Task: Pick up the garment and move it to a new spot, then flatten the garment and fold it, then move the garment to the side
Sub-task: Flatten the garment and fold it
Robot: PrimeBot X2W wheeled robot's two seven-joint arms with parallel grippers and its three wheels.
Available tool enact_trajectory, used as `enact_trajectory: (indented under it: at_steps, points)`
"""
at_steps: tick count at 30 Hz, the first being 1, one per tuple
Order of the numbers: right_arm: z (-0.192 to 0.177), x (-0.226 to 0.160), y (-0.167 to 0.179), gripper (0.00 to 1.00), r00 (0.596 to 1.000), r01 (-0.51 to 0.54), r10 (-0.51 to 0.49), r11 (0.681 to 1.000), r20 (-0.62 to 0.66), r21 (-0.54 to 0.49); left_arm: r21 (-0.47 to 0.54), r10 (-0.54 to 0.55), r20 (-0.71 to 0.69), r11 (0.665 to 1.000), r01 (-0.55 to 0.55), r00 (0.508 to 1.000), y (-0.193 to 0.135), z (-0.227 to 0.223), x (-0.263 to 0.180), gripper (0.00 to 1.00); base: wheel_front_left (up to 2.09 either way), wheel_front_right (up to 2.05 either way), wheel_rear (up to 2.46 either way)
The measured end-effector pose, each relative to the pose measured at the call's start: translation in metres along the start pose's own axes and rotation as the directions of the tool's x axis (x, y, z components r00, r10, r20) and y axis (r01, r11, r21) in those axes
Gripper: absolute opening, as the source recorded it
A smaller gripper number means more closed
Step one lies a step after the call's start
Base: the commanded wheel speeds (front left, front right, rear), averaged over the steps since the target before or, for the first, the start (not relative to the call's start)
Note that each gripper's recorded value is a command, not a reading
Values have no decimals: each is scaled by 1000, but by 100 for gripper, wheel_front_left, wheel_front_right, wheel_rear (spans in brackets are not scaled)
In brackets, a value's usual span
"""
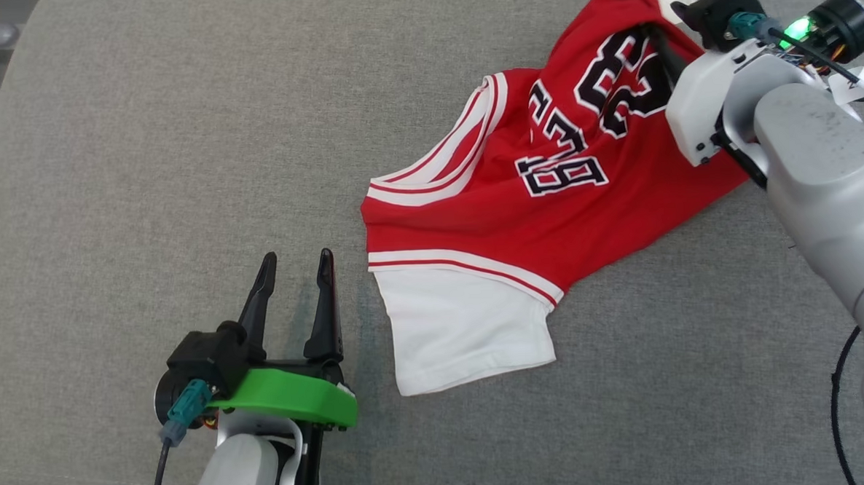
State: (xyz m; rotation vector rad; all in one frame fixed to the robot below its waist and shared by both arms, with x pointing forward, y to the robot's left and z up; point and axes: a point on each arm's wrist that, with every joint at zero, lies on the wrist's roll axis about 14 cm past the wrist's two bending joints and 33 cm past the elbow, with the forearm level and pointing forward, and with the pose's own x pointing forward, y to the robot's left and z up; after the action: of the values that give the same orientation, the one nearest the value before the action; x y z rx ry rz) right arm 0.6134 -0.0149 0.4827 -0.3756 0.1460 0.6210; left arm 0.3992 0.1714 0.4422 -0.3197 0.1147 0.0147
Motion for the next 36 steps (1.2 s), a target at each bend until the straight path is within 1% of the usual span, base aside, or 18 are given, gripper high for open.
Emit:
enact_trajectory:
  at_steps: [4, 7, 10, 14, 17, 19, 22, 25, 32, 36]
  points:
    - [9, -3, 8, 100, 999, -6, 6, 1000, 33, 20, 4, -12, 3, 1000, 12, 1000, -4, 0, 4, 100, 0, 0, 0]
    - [19, -12, -2, 100, 996, 14, -17, 999, 82, 33, 5, -24, 6, 1000, 24, 1000, -7, 1, 6, 100, 0, 0, 0]
    - [14, -29, -16, 100, 992, 58, -65, 996, 104, 74, 9, -46, 11, 999, 46, 999, -14, 2, 8, 100, 0, 0, 0]
    - [2, -62, -32, 100, 980, 139, -159, 977, 123, 160, 11, -89, 12, 996, 88, 996, -26, 2, 8, 100, 0, 0, 0]
    - [-10, -91, -38, 100, 964, 203, -234, 954, 126, 219, 10, -126, 22, 992, 126, 992, -36, 5, 8, 100, 0, 0, 0]
    - [-16, -113, -41, 100, 948, 251, -291, 933, 129, 257, 7, -149, 25, 989, 149, 989, -43, 6, 7, 100, 0, 0, 0]
    - [-26, -142, -36, 100, 926, 306, -358, 900, 124, 311, -11, -162, 19, 987, 162, 987, -48, 5, 1, 100, 0, 0, 0]
    - [-30, -170, -33, 100, 899, 359, -419, 871, 126, 334, -38, -174, 16, 984, 174, 985, -52, 3, -6, 100, 0, 0, 0]
    - [-37, -228, -18, 100, 846, 443, -519, 811, 122, 383, -62, -169, 24, 983, 170, 985, -52, 4, -25, 100, 0, 0, 0]
    - [-43, -253, -8, 100, 830, 463, -547, 787, 113, 408, -66, -161, 44, 984, 164, 986, -50, 9, -36, 100, 0, 0, 0]
